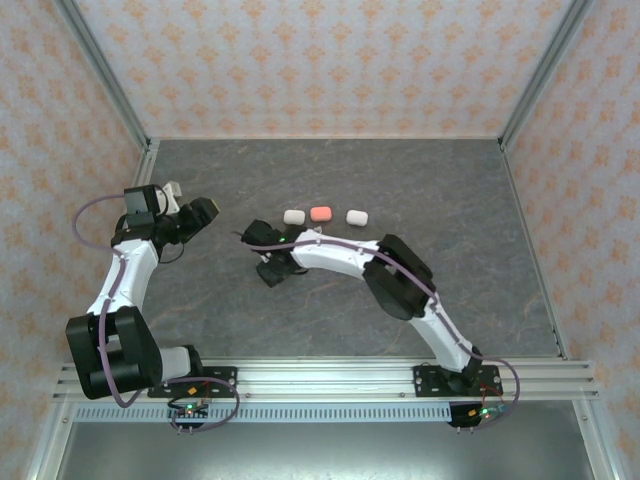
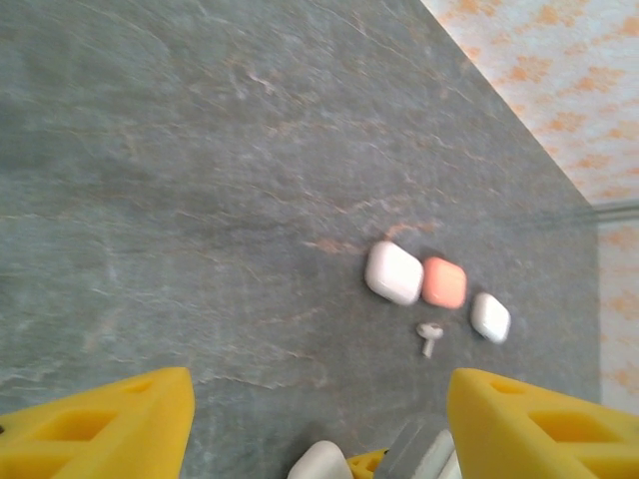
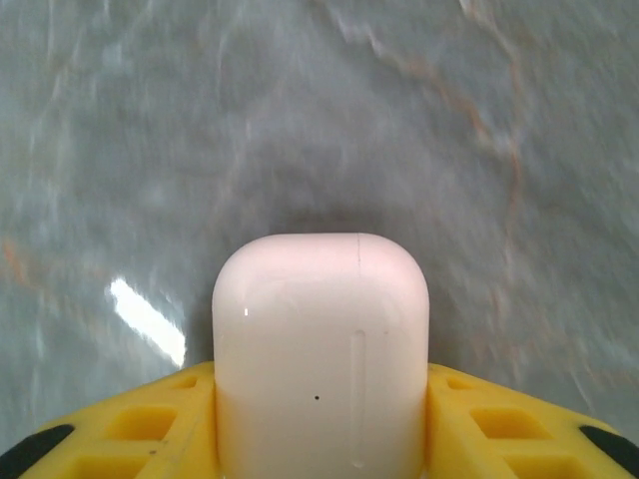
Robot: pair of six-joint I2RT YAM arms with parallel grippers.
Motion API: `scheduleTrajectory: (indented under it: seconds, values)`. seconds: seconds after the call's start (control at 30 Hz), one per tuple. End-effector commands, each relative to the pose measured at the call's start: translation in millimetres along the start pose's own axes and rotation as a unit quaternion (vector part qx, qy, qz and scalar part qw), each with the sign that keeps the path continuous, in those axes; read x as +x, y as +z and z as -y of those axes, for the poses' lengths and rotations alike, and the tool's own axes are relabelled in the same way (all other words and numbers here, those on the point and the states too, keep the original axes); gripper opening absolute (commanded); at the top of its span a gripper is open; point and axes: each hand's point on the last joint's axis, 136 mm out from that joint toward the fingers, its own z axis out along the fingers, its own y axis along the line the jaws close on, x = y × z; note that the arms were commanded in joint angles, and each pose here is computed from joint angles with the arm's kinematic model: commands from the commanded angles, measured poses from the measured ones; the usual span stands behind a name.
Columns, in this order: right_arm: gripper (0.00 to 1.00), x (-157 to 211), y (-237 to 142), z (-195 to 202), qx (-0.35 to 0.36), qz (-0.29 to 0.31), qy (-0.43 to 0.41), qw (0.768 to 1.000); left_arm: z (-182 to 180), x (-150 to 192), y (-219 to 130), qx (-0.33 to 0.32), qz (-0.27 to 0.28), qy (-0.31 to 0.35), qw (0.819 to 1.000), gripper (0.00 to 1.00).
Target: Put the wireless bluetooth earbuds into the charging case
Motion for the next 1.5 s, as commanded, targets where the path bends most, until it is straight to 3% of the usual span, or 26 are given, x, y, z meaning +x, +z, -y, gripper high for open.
scheduleTrajectory:
  seconds: [0.0,0.13,0.37,0.53,0.67,0.77,1.17,1.47]
  values:
    - [0.46,-31.3,-70.3,15.1,-0.005,0.113,-0.037,0.993,41.1,6.8,-11.8,0.09,-0.022,0.031,0.995,0.67]
    - [0.46,-24.9,-124.1,35.5,0.019,0.188,-0.084,0.978,92.2,27.1,-25.1,0.166,-0.066,0.087,0.98,0.66]
    - [0.44,-7.2,-206.9,59.0,0.078,0.291,-0.166,0.939,183.0,74.6,-60.0,0.296,-0.133,0.203,0.924,0.65]
    - [0.44,-0.1,-246.8,60.5,0.087,0.333,-0.199,0.918,220.6,115.0,-78.7,0.356,-0.188,0.274,0.873,0.65]
    - [0.44,3.7,-262.7,61.7,0.092,0.347,-0.209,0.91,232.6,137.5,-77.7,0.372,-0.224,0.292,0.852,0.63]
    - [0.44,4.0,-269.2,61.1,0.09,0.354,-0.21,0.907,237.8,147.1,-74.1,0.375,-0.239,0.297,0.845,0.62]
    - [0.44,1.5,-275.7,53.0,0.068,0.365,-0.214,0.903,244.3,156.7,-52.7,0.361,-0.246,0.299,0.849,0.62]
    - [0.44,0.8,-279.3,49.1,0.055,0.367,-0.212,0.904,247.5,162.1,-43.4,0.36,-0.253,0.298,0.847,0.44]
